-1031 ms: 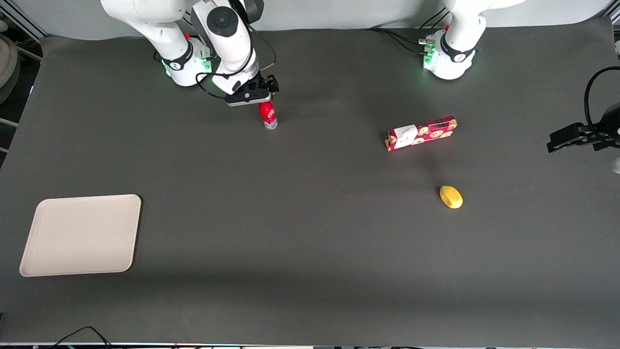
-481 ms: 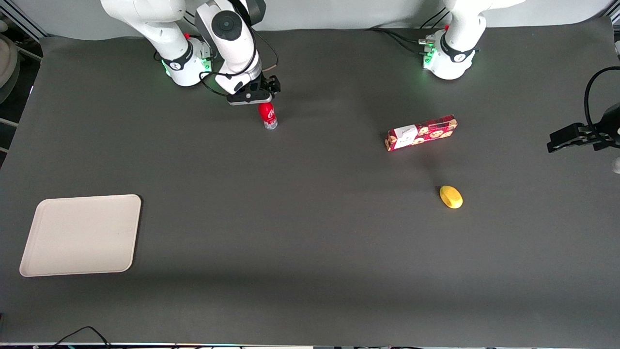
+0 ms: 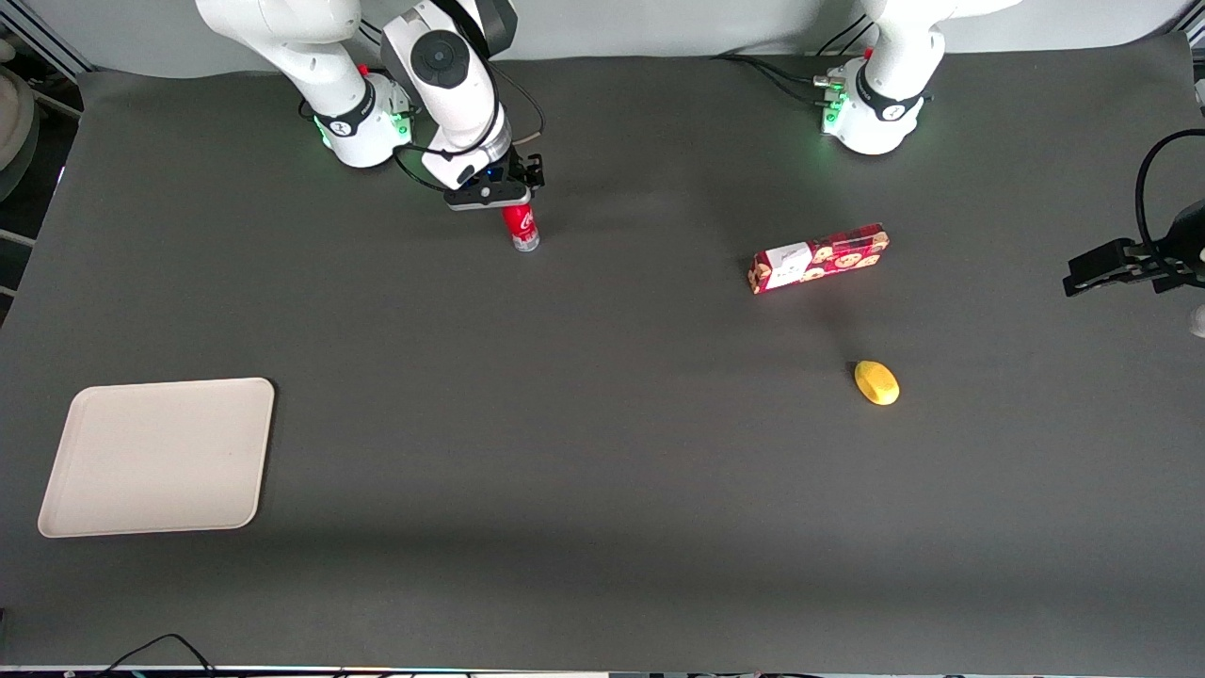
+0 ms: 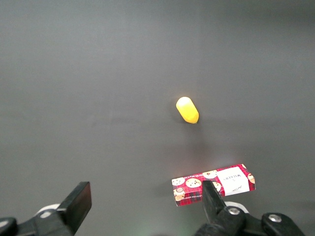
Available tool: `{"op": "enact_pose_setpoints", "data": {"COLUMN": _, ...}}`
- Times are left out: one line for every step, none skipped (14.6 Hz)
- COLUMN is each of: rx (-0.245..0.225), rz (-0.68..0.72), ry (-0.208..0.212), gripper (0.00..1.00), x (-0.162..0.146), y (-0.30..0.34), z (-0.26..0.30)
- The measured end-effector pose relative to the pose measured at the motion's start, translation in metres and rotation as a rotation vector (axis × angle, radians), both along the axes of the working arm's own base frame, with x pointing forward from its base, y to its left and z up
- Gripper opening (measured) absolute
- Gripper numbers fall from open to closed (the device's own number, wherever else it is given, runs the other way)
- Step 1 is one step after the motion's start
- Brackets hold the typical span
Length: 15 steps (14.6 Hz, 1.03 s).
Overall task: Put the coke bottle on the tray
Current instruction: 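Close the right gripper around the bottle's neck, then lift the bottle and carry it with the right gripper toward the white tray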
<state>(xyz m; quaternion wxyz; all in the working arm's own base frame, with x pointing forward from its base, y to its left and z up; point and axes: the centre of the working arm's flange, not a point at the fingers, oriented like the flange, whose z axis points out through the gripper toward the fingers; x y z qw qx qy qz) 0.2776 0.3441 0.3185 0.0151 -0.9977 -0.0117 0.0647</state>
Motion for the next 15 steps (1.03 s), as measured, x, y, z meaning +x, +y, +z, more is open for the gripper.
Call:
{"op": "enact_pose_setpoints", "data": {"rx": 0.0, "rz": 0.0, "ry": 0.001, "gripper": 0.74, "x": 0.0, "y": 0.0, "z": 0.0}}
{"op": "enact_pose_setpoints", "data": {"rx": 0.001, "rz": 0.0, "ry": 0.002, "gripper": 0.67, "x": 0.0, "y": 0.0, "z": -0.001}}
{"op": "enact_pose_setpoints", "data": {"rx": 0.001, "rz": 0.0, "ry": 0.001, "gripper": 0.57, "x": 0.0, "y": 0.0, "z": 0.0}}
{"op": "enact_pose_setpoints", "data": {"rx": 0.001, "rz": -0.001, "ry": 0.001, "gripper": 0.44, "x": 0.0, "y": 0.0, "z": 0.0}}
{"op": "enact_pose_setpoints", "data": {"rx": 0.001, "rz": -0.002, "ry": 0.001, "gripper": 0.33, "x": 0.0, "y": 0.0, "z": 0.0}}
{"op": "enact_pose_setpoints", "data": {"rx": 0.001, "rz": -0.003, "ry": 0.001, "gripper": 0.32, "x": 0.001, "y": 0.0, "z": 0.0}}
{"op": "enact_pose_setpoints", "data": {"rx": 0.001, "rz": -0.004, "ry": 0.001, "gripper": 0.32, "x": 0.001, "y": 0.0, "z": 0.0}}
{"op": "enact_pose_setpoints", "data": {"rx": 0.001, "rz": -0.004, "ry": 0.001, "gripper": 0.32, "x": 0.001, "y": 0.0, "z": 0.0}}
{"op": "enact_pose_setpoints", "data": {"rx": 0.001, "rz": -0.004, "ry": 0.001, "gripper": 0.32, "x": 0.001, "y": 0.0, "z": 0.0}}
{"op": "enact_pose_setpoints", "data": {"rx": 0.0, "rz": -0.004, "ry": 0.001, "gripper": 0.32, "x": 0.001, "y": 0.0, "z": 0.0}}
{"op": "enact_pose_setpoints", "data": {"rx": 0.0, "rz": -0.005, "ry": 0.003, "gripper": 0.32, "x": 0.001, "y": 0.0, "z": 0.0}}
{"op": "enact_pose_setpoints", "data": {"rx": -0.007, "rz": -0.008, "ry": 0.018, "gripper": 0.32, "x": 0.001, "y": -0.002, "z": 0.0}}
{"op": "enact_pose_setpoints", "data": {"rx": -0.017, "rz": -0.017, "ry": 0.039, "gripper": 0.32, "x": 0.004, "y": -0.005, "z": 0.004}}
{"op": "enact_pose_setpoints", "data": {"rx": -0.023, "rz": -0.031, "ry": 0.054, "gripper": 0.32, "x": 0.013, "y": -0.012, "z": 0.013}}
{"op": "enact_pose_setpoints", "data": {"rx": -0.02, "rz": -0.033, "ry": 0.062, "gripper": 0.32, "x": 0.026, "y": -0.022, "z": 0.028}}
